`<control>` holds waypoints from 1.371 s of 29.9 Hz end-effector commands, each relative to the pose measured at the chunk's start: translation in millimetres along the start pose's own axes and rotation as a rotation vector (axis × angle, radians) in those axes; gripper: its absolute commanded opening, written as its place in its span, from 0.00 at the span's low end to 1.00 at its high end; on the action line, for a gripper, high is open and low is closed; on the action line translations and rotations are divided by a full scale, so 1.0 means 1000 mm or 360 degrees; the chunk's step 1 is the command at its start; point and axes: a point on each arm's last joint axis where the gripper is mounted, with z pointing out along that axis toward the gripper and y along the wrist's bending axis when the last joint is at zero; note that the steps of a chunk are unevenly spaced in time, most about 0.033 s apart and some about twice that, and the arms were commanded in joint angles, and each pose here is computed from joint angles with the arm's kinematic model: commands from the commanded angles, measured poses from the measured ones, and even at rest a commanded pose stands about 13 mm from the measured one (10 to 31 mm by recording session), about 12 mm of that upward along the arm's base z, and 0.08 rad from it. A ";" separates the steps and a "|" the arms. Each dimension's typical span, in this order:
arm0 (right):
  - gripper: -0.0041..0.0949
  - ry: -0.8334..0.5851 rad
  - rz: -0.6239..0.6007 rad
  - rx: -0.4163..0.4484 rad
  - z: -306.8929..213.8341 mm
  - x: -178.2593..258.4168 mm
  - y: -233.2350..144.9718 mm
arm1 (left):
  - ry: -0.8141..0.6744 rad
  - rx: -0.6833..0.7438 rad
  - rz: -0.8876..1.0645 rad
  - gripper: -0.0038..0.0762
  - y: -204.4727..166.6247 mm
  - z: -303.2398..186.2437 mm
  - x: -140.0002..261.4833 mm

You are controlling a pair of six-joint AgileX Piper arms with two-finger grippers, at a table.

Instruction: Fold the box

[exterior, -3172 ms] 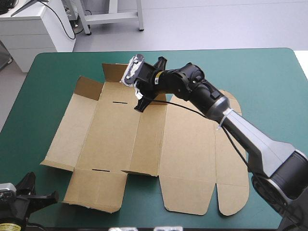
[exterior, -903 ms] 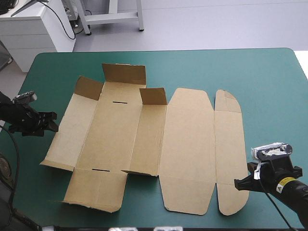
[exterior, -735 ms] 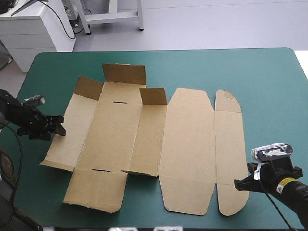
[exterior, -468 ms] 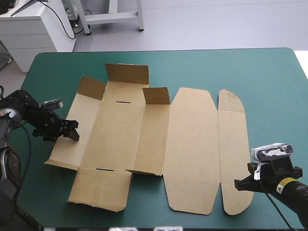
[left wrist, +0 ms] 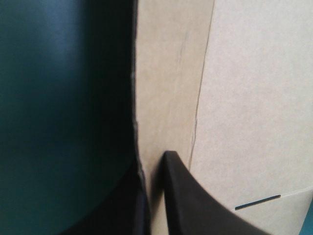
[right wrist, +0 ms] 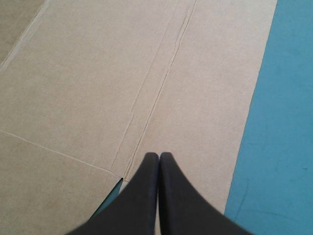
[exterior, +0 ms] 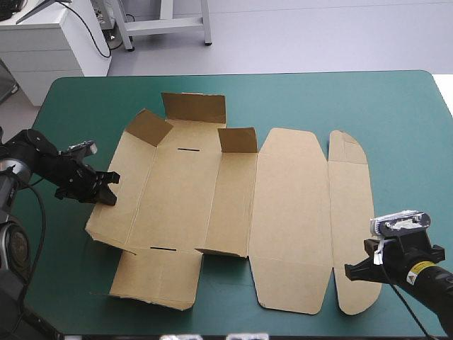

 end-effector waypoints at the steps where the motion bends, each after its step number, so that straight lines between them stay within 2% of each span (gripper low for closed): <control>1: 0.02 -0.0120 -0.0005 0.0006 -0.005 -0.011 0.000 | 0.0028 0.0134 -0.0013 0.06 -0.014 0.000 0.005; 24: 0.02 -0.0151 -0.0006 0.0006 -0.006 -0.013 0.000 | 0.0073 0.0179 -0.0065 0.07 -0.013 0.010 0.011; 28: 0.02 -0.0151 -0.0006 0.0006 -0.006 -0.013 0.000 | 0.0073 0.0179 -0.0065 0.22 -0.013 0.010 0.011; 33: 0.02 -0.0145 -0.0006 0.0007 -0.005 -0.012 0.000 | 0.0072 0.0185 -0.0087 0.51 -0.014 0.009 0.011; 41: 0.02 -0.0134 -0.0006 0.0007 -0.005 -0.012 0.000 | 0.0074 0.0183 -0.0095 0.53 -0.014 0.010 0.011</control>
